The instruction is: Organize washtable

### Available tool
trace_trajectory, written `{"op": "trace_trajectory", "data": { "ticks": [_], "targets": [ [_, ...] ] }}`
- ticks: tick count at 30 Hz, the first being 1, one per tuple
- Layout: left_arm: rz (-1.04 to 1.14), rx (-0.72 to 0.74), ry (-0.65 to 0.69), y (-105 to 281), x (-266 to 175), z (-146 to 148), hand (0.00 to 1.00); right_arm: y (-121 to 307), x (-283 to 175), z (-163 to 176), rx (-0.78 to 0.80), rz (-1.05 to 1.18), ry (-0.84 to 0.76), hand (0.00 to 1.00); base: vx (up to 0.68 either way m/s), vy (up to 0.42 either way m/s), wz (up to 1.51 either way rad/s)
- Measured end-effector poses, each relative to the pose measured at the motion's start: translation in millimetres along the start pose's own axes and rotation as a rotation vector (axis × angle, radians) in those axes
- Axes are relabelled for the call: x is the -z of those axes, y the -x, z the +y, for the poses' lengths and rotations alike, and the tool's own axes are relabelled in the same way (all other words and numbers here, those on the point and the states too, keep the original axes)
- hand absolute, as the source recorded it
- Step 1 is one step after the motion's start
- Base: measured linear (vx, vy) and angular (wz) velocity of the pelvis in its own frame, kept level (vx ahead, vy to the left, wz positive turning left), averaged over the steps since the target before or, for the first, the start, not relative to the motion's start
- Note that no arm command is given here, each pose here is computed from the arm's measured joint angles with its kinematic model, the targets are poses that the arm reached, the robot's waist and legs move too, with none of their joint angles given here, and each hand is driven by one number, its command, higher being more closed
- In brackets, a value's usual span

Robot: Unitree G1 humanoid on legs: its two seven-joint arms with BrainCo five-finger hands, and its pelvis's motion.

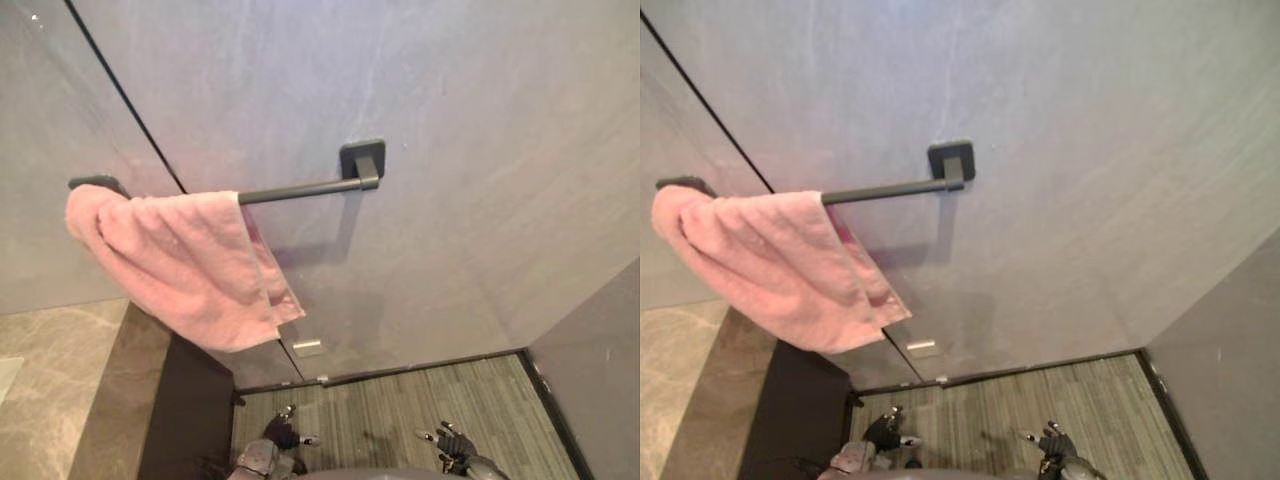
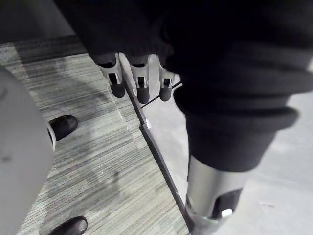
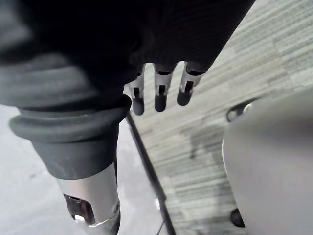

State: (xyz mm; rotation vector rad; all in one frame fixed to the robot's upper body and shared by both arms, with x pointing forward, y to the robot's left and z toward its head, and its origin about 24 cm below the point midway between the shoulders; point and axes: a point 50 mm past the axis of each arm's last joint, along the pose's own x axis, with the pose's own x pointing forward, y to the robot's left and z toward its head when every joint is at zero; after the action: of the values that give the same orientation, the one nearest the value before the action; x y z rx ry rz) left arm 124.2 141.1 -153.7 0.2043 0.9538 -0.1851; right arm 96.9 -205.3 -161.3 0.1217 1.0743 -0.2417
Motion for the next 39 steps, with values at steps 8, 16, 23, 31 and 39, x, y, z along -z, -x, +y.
{"op": "trace_trajectory", "data": {
  "ticks": [8, 16, 23, 31, 39],
  "targets": [
    [-0.270, -0.087, 0.133, 5.5, -50.8, 17.1, 0.00, 0.9, 2.6, -1.3, 0.021, -0.002, -0.023, 0.00, 0.00, -0.021, 0.13],
    [-0.471, -0.294, 0.365, 24.9, -79.7, 59.5, 0.00, 6.5, 18.5, -10.0, 0.049, 0.027, -0.027, 0.00, 0.01, -0.015, 0.13],
    [-0.805, -0.180, 0.449, 64.1, -117.7, 106.2, 0.00, 6.6, 17.0, -12.4, 0.020, 0.025, 0.022, 0.00, 0.01, -0.015, 0.06],
    [-1.085, -0.151, 0.732, 97.9, -128.9, 151.0, 0.00, 8.7, 21.8, -14.3, -0.021, 0.033, 0.035, 0.00, 0.00, -0.011, 0.02],
    [-1.038, 0.014, 0.699, 88.5, -127.3, 134.9, 0.00, 10.0, 26.0, -14.4, -0.043, 0.041, 0.061, 0.00, -0.02, -0.011, 0.04]
  ]
}}
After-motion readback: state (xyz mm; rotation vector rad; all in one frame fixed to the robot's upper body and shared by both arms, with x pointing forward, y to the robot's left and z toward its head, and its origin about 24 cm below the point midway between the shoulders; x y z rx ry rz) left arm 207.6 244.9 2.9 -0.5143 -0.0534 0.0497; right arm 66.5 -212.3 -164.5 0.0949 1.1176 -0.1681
